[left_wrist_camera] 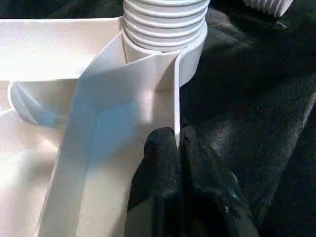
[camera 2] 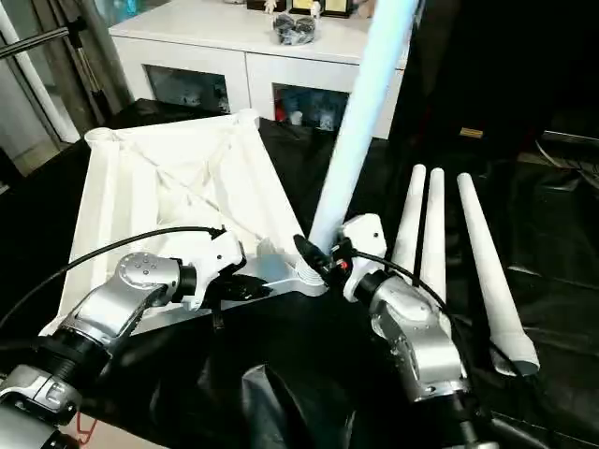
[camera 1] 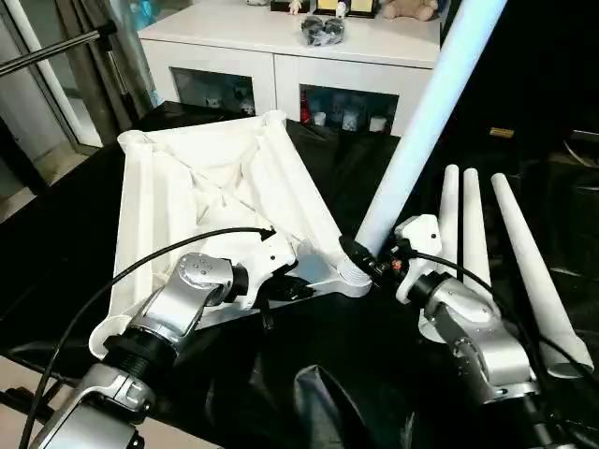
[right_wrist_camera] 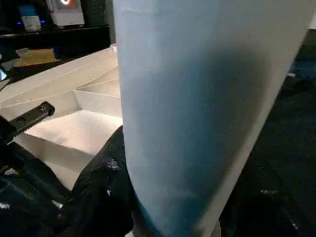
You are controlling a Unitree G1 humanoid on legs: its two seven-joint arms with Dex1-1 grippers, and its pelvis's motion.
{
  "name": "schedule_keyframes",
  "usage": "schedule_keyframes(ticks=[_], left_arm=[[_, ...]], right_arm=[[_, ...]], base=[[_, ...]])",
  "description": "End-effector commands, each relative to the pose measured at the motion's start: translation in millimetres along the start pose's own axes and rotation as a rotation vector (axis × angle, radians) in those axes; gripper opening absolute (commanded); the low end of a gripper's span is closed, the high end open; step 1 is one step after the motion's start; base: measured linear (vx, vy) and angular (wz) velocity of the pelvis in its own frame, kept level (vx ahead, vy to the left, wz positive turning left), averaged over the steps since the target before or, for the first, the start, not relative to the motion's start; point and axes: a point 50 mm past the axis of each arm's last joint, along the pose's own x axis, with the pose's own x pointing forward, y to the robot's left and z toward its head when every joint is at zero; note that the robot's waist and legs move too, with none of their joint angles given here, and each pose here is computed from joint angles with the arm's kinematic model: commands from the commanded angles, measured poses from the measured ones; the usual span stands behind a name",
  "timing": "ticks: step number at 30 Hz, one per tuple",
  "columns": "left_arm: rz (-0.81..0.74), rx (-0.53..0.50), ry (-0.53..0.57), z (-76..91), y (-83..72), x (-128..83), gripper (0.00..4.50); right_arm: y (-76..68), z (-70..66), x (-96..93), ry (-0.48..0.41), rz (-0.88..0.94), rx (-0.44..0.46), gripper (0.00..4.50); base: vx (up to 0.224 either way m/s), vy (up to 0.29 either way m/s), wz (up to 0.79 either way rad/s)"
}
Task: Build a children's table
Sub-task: Insert table leg to table base
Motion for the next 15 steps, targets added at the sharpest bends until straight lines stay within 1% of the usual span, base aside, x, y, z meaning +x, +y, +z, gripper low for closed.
schedule_keyframes(ticks=[1, 3, 5, 10, 12, 14, 15], left_arm=[[0.023, 0.036, -0.017, 5.6, 6.3, -8.4, 0.00], [-0.005, 0.047, -0.017, 5.8, 4.4, -9.2, 0.00], [-0.021, 0.058, -0.011, 5.7, 3.8, -10.3, 0.00], [-0.055, 0.084, 0.000, 6.6, 3.8, -13.1, 0.00], [-0.080, 0.110, 0.011, 7.5, 3.9, -15.7, 0.00], [-0.103, 0.119, 0.002, 8.6, 2.7, -17.4, 0.00], [-0.103, 0.119, 0.002, 8.6, 2.7, -17.4, 0.00]], right_arm=[[3.4, -41.7, -8.2, 0.228, 0.048, 0.052, 1.89], [4.9, -46.0, -5.9, 0.265, 0.094, 0.037, 1.89], [5.2, -47.4, -3.4, 0.283, 0.117, 0.023, 1.89], [5.9, -47.7, 3.1, 0.309, 0.168, 0.012, 1.89], [8.1, -47.8, 7.2, 0.331, 0.243, 0.001, 1.89], [10.3, -48.2, 6.0, 0.340, 0.303, -0.006, 1.89], [10.3, -48.2, 6.0, 0.340, 0.303, -0.006, 1.89]], base=[[0.000, 0.000, 0.00], [0.000, 0.000, 0.00], [0.000, 0.000, 0.00], [0.000, 0.000, 0.00], [0.000, 0.000, 0.00], [0.000, 0.000, 0.00], [0.000, 0.000, 0.00]])
